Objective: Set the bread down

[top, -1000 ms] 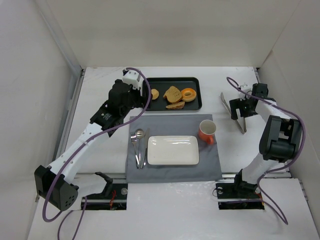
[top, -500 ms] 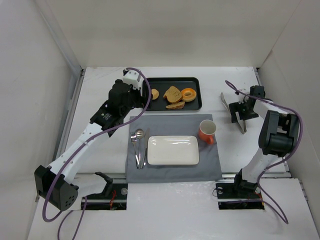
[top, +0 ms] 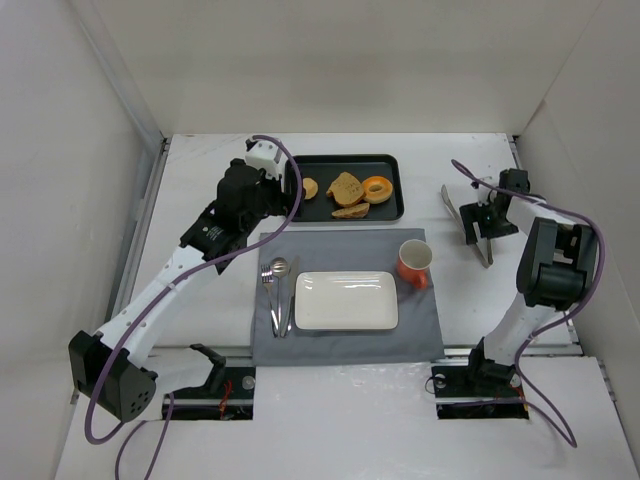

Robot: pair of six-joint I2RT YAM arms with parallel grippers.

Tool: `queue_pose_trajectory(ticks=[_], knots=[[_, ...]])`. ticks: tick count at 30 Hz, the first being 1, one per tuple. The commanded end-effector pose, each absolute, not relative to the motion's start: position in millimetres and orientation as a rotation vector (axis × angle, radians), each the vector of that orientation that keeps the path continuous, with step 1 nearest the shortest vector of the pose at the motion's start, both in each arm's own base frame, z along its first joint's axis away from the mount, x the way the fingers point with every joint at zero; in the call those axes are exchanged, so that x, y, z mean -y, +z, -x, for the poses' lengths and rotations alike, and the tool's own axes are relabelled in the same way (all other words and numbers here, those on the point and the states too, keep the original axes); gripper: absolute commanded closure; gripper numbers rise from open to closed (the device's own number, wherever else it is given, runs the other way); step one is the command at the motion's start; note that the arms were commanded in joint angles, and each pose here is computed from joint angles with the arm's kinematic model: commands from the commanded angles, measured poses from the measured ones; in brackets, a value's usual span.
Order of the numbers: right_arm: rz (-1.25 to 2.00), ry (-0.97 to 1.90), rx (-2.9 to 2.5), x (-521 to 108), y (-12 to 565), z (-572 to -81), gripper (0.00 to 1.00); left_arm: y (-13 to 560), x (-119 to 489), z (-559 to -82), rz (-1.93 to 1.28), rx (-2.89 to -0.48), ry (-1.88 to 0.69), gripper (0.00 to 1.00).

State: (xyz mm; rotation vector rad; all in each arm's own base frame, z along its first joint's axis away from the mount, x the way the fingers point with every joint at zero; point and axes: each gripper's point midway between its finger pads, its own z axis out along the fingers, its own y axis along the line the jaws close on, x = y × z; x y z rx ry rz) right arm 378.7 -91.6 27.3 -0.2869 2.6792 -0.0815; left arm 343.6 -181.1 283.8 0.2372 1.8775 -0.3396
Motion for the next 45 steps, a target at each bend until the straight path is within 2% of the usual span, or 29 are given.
queue_pose_trajectory(ticks=[1,17,31,32,38,45], knots=[[0.291,-0.108,-2.663,93.3,32.7,-392.7,0.13,322.9,181.9,-341.5,-0.21,-1.772,-0.388,0.02],[0.311,-0.058,-2.723,89.8,27.4,-390.0,0.19,326.3,179.4,-340.5,-0.201,-1.763,-0.383,0.02],[0.328,-0.032,-2.754,87.4,21.6,-385.3,0.48,329.6,178.1,-339.0,-0.207,-1.753,-0.379,0.02],[0.327,-0.038,-2.741,87.6,26.8,-386.5,0.52,329.6,178.1,-339.0,-0.207,-1.753,-0.379,0.02],[0.311,-0.071,-2.631,87.5,55.9,-396.3,0.52,333.0,177.0,-337.2,-0.205,-1.744,-0.382,0.02],[0.302,-0.083,-2.423,79.9,121.7,-407.5,0.52,336.2,176.0,-335.5,-0.203,-1.735,-0.385,0.02]])
